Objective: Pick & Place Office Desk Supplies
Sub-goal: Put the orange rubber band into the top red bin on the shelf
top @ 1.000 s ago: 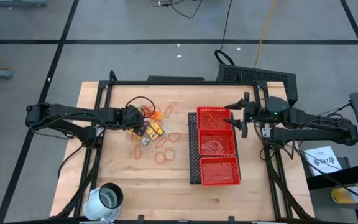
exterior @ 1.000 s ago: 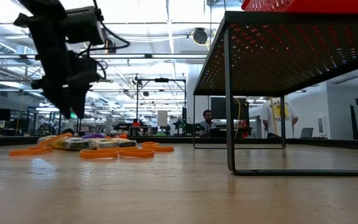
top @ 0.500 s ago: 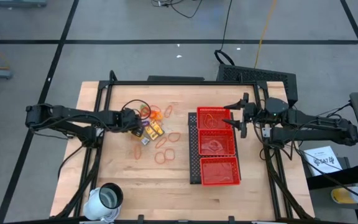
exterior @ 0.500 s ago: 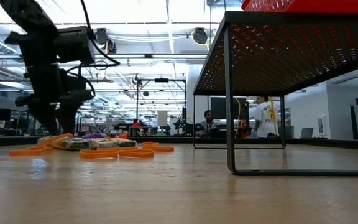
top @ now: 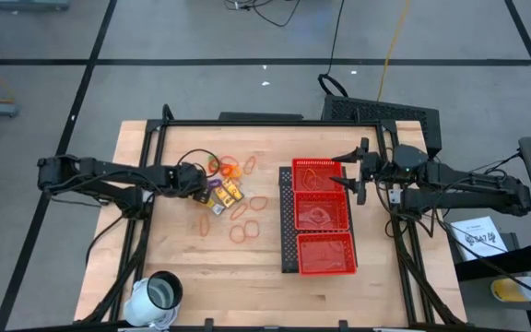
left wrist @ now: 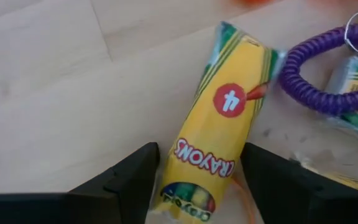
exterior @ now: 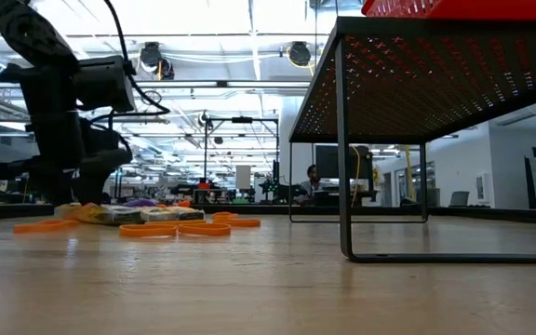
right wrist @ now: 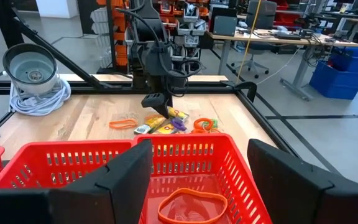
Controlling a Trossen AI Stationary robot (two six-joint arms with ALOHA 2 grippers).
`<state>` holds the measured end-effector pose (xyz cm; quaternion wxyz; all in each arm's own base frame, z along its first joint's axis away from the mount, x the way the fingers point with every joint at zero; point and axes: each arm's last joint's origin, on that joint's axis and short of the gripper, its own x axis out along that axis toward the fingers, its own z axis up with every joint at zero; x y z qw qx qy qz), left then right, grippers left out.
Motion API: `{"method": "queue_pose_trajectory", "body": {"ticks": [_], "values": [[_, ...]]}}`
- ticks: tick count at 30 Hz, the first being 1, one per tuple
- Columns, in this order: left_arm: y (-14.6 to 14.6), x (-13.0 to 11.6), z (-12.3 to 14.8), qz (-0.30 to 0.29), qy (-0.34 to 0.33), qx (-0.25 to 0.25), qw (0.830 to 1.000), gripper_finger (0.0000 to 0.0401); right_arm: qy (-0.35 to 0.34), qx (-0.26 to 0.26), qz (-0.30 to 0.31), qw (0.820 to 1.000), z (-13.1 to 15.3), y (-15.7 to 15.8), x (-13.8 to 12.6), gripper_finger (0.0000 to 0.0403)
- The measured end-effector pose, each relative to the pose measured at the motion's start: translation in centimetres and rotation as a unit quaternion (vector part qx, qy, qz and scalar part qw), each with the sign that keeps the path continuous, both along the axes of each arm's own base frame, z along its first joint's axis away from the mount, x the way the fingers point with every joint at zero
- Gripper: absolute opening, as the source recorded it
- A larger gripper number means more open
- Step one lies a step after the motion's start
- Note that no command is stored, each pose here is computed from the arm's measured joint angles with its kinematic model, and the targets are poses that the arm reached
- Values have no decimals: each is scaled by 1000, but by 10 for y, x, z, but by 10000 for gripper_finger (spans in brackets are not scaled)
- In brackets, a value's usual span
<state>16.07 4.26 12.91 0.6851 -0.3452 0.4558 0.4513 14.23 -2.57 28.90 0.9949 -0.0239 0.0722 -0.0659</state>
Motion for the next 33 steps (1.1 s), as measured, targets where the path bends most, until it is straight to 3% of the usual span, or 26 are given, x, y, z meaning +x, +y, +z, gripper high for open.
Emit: {"method": "queue_pose_trajectory", "body": {"ticks": [7, 14, 25, 30, 33], "values": [[0, -1, -2, -1, -2, 7, 1000, 154, 0, 0, 0, 1000, 0, 0, 0, 254], [2, 9, 9, -48, -14, 17, 999, 97, -2, 13, -2, 1000, 0, 0, 0, 254], [8, 43, 82, -138, -119, 84, 980, 90, -3, 13, -2, 1000, 0, 0, 0, 254], [6, 55, 111, -178, -170, 124, 961, 90, 2, 14, -2, 1000, -1, 0, 2, 254], [4, 64, 123, -211, -211, 157, 942, 93, 10, 16, -2, 1000, -3, -1, 6, 254]]}}
